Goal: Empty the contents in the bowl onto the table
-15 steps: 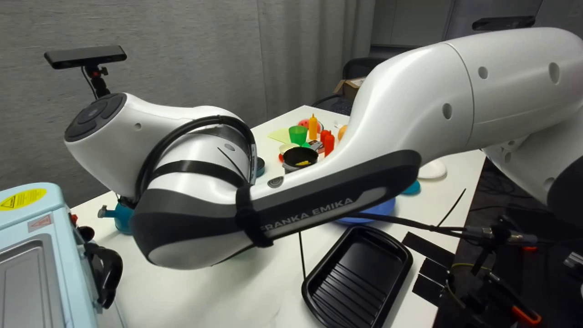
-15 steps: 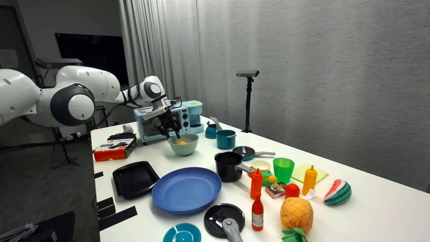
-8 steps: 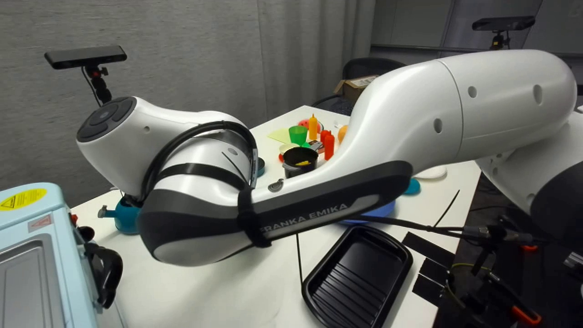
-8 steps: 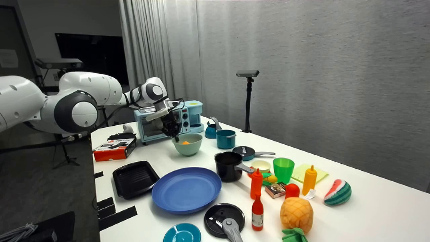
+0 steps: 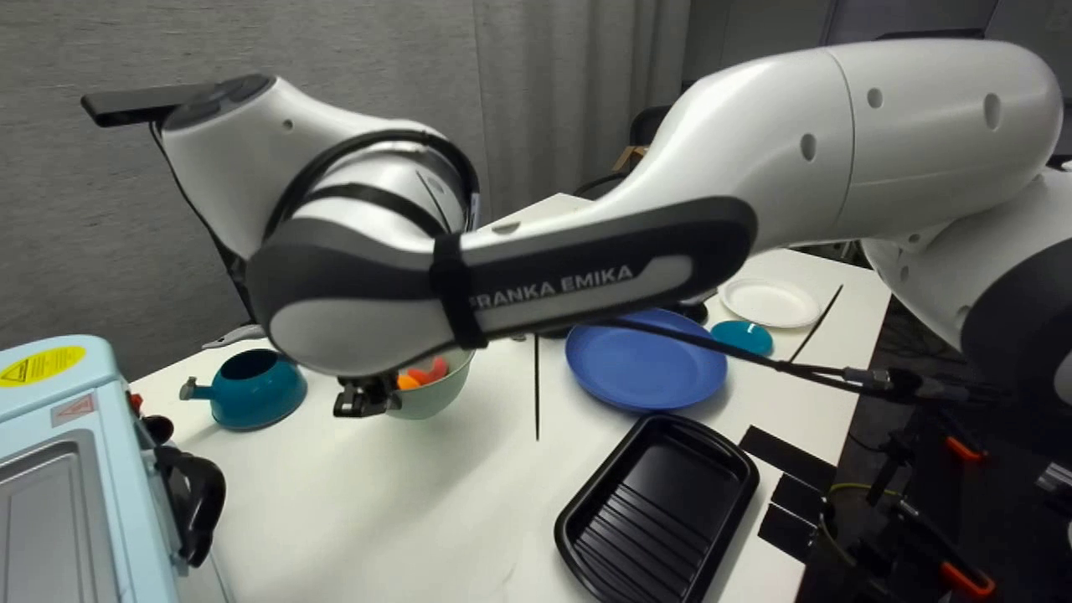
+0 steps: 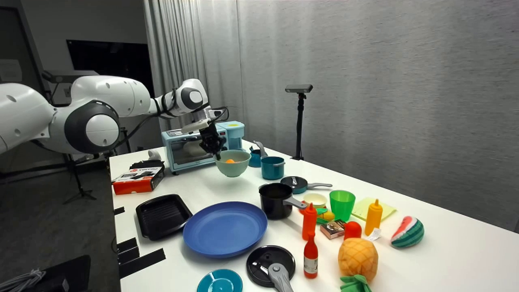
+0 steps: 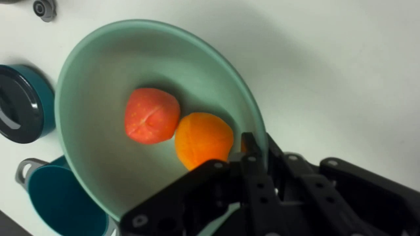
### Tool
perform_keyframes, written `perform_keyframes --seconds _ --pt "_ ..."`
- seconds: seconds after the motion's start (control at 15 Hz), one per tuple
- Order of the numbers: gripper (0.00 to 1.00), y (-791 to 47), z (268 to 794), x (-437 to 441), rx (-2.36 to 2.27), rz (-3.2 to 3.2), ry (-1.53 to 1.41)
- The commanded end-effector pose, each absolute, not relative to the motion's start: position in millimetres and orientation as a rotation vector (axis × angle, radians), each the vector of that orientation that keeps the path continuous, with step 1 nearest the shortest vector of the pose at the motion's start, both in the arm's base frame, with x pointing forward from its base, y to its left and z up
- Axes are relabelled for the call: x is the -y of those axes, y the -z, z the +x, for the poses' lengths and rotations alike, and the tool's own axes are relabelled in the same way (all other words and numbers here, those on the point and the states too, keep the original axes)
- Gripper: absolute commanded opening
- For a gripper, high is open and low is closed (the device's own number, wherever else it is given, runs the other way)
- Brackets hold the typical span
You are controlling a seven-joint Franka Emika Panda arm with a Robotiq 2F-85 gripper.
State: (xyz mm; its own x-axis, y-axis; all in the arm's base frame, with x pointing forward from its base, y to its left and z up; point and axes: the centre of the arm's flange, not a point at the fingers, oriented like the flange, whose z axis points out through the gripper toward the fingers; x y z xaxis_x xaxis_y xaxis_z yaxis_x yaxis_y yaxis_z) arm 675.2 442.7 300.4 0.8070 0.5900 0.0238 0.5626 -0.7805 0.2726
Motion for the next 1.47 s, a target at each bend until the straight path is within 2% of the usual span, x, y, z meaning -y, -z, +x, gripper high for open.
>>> perform_keyframes --seconds 0.0,0.53,1.0,1.07,1.4 --pt "0.02 -359 696 -428 -0.773 2.884 -0.228" --pt "0.02 -376 679 -348 -0.326 3.010 -0.210" --pt "0.02 -383 693 -360 -0.362 2.937 -0.287" --pt "0.08 -378 714 -366 -0.345 2.961 -0.239" --pt "0.08 -379 712 -370 -0.354 2.953 -0.246"
